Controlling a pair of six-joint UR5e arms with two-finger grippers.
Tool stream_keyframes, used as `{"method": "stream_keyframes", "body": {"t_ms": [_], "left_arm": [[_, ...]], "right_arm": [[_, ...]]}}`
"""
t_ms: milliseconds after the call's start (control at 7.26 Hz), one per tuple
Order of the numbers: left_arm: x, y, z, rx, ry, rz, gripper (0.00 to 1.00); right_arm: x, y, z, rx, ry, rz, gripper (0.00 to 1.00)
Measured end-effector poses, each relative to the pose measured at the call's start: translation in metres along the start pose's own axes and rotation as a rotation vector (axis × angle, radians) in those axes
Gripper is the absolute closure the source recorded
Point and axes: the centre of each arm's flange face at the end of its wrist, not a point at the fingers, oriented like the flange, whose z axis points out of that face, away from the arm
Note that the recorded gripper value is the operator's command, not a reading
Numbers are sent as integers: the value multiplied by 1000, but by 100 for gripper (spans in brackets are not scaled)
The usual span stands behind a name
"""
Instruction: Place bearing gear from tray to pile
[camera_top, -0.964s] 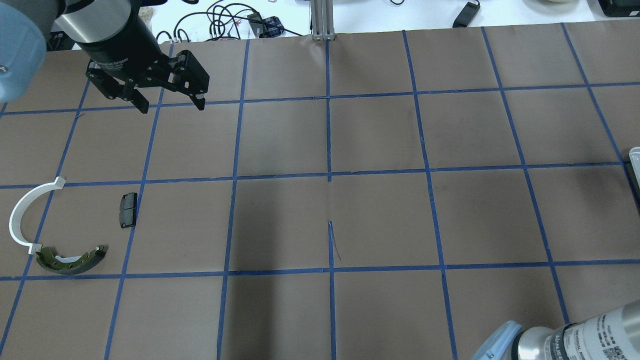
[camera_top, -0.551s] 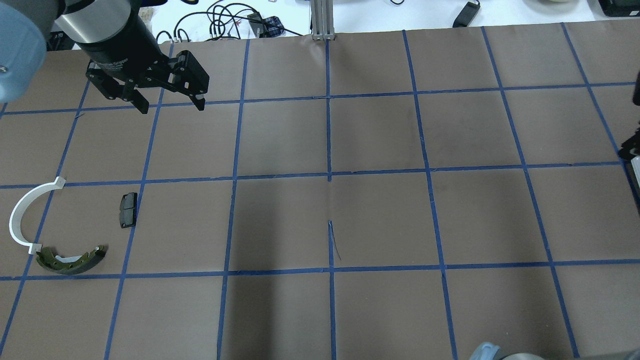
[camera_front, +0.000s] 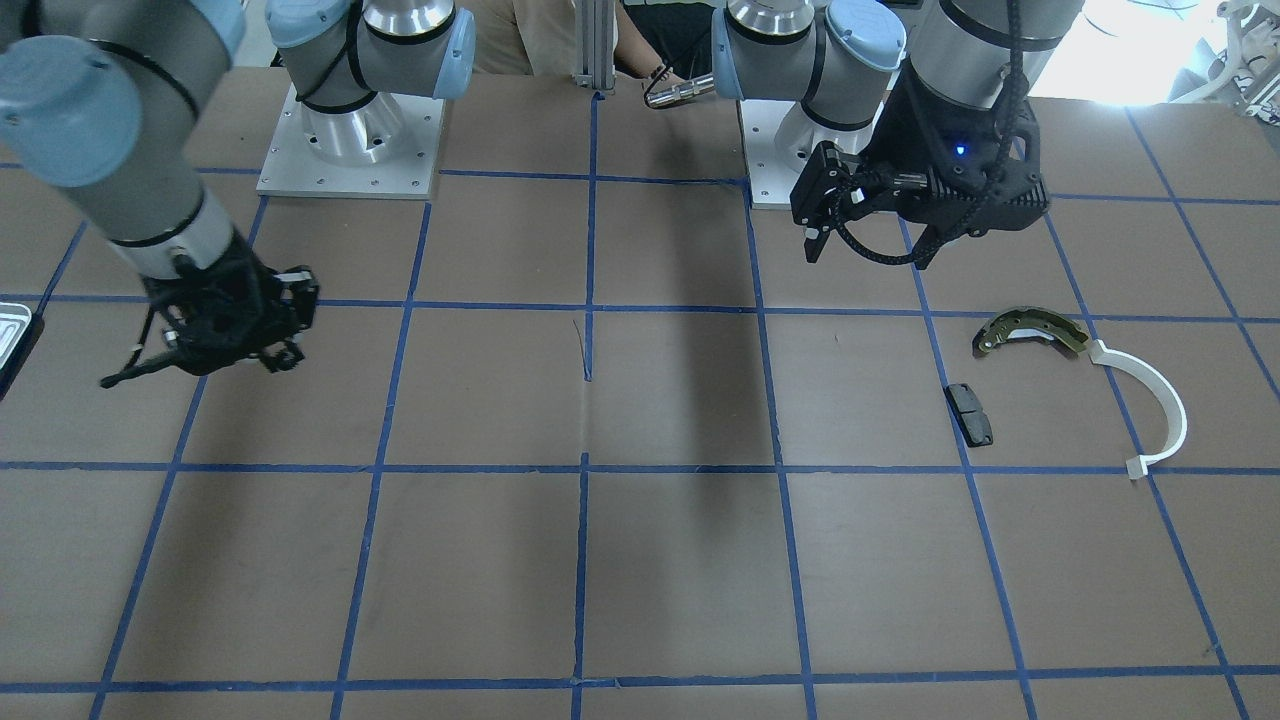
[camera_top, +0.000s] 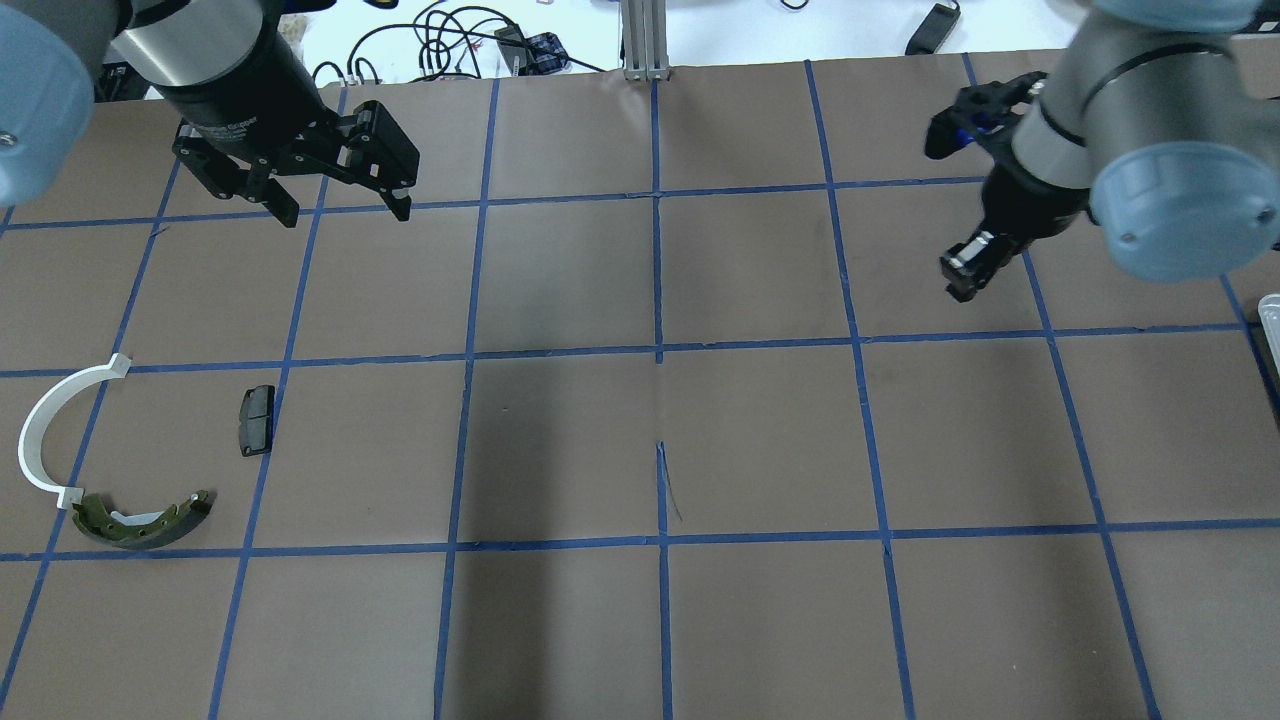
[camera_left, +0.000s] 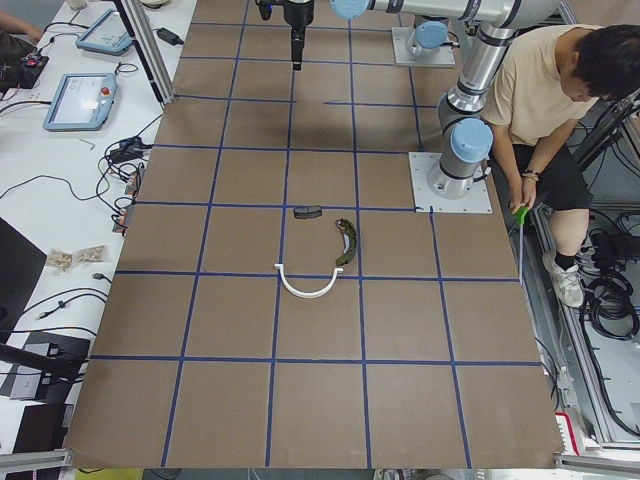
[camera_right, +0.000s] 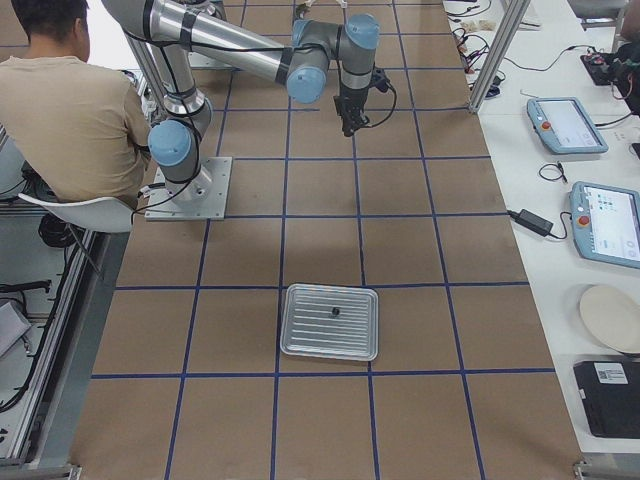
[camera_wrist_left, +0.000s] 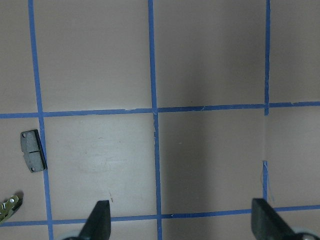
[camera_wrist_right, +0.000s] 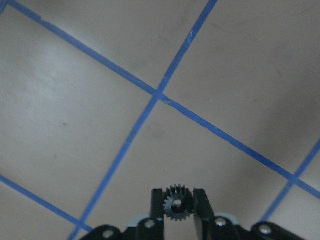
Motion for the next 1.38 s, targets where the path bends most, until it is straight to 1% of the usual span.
{"method": "stream_keyframes", "body": {"t_ms": [138,276,413,551,689,827,964,1102,1240,1378], "left_arm": [[0,0,0,0,0,0,0],[0,1,1,-1,0,0,0],[0,1,1,-1,0,1,0],[-1,1,1,-1,-1,2,0],[-1,1,0,-1,-1,2,0],[-1,1,0,-1,-2,3,0],[-1,1,0,-1,-2,4,0],[-1,1,0,-1,-2,4,0],[-1,1,0,1,-2,4,0],[-1,1,0,3,-2,5,0]], "right_arm": [[-49,-28,17,22,6,121,100],[-95,-54,41,56,-5,242,100],[-133,-77,68,97,-32,351,100],[-164,-94,96,113,-55,430,99],[-185,-104,121,105,-69,481,98],[-195,-109,137,94,-75,502,28],[-199,-110,145,89,-77,506,0],[-200,-111,147,88,-77,502,0],[-199,-112,146,92,-72,478,0],[-193,-113,138,100,-62,428,0]]}}
